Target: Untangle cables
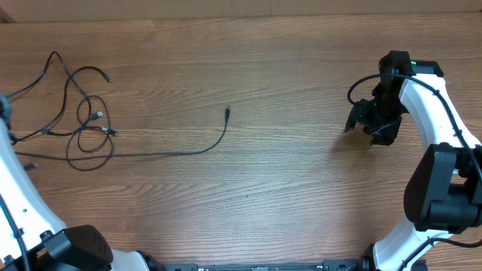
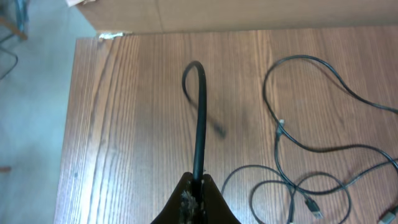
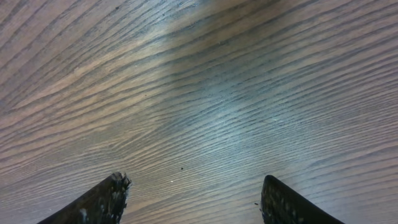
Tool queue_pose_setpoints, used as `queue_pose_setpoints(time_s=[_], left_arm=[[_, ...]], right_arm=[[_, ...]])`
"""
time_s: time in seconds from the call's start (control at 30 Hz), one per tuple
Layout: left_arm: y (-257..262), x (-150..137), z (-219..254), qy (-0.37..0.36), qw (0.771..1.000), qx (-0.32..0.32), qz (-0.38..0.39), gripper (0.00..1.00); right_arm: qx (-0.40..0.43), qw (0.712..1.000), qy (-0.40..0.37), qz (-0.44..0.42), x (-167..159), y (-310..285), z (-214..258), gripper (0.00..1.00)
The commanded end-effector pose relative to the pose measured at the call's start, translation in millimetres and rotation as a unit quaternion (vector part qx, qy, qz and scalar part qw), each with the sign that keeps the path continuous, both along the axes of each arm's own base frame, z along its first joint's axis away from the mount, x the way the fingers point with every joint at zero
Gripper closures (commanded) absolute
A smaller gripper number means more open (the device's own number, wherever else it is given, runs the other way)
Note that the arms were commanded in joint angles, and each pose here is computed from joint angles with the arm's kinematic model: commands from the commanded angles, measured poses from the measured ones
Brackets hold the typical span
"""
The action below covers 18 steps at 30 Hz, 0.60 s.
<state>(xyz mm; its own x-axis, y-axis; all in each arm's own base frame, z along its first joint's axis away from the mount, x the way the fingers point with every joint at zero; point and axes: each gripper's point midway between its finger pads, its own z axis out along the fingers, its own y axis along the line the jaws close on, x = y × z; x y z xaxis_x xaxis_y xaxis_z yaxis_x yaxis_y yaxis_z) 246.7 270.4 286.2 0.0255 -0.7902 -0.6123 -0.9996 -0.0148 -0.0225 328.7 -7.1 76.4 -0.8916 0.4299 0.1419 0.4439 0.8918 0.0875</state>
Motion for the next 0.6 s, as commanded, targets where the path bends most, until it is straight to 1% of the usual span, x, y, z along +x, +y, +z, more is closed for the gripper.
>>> queue_pose_setpoints(time_s=[0.0,0.1,0.2,0.3,0.33,0.37,0.4,0.43,0.47,0.53,0.57], left_arm=[[-4,7,4,-0.035,0.998,-0.026,-0.035,0.96],[-1,20,8,-0.046,0.996,-0.02,-0.074,0.95],[3,26,12,-0.055,0.995,-0.01,-0.079,0.95],[1,31,12,-0.068,0.994,-0.015,-0.087,0.96],[-1,35,12,-0.075,0.993,-0.022,-0.093,0.91],[-5,38,11,-0.083,0.991,-0.031,-0.1,0.79],[-10,44,9,-0.094,0.988,-0.045,-0.113,0.62],[-15,49,8,-0.102,0.985,-0.057,-0.131,0.41],[-24,58,7,-0.111,0.978,-0.073,-0.163,0.27],[-41,73,6,-0.124,0.961,-0.099,-0.224,0.16],[-53,80,6,-0.128,0.949,-0.114,-0.265,0.11]], right_arm=[[-0.004,1.0,-0.001,0.0,0,-2,0,0.33],[-0.004,1.0,-0.001,0.0,0,-2,0,0.33],[-0.003,1.0,0.001,0.0,-1,-2,1,0.33],[-0.003,1.0,0.001,0.0,-2,-2,1,0.33],[-0.003,1.0,0.001,0.0,-2,-2,1,0.33],[-0.003,1.0,0.001,0.0,-1,-2,0,0.33],[-0.003,1.0,0.001,0.0,-1,-2,0,0.33],[-0.003,1.0,0.001,0.0,-1,-2,0,0.33],[-0.003,1.0,0.0,0.0,-1,-2,0,0.33],[-0.003,1.0,0.001,0.0,-1,-2,0,0.33],[-0.003,1.0,0.0,0.0,-1,-2,0,0.33]])
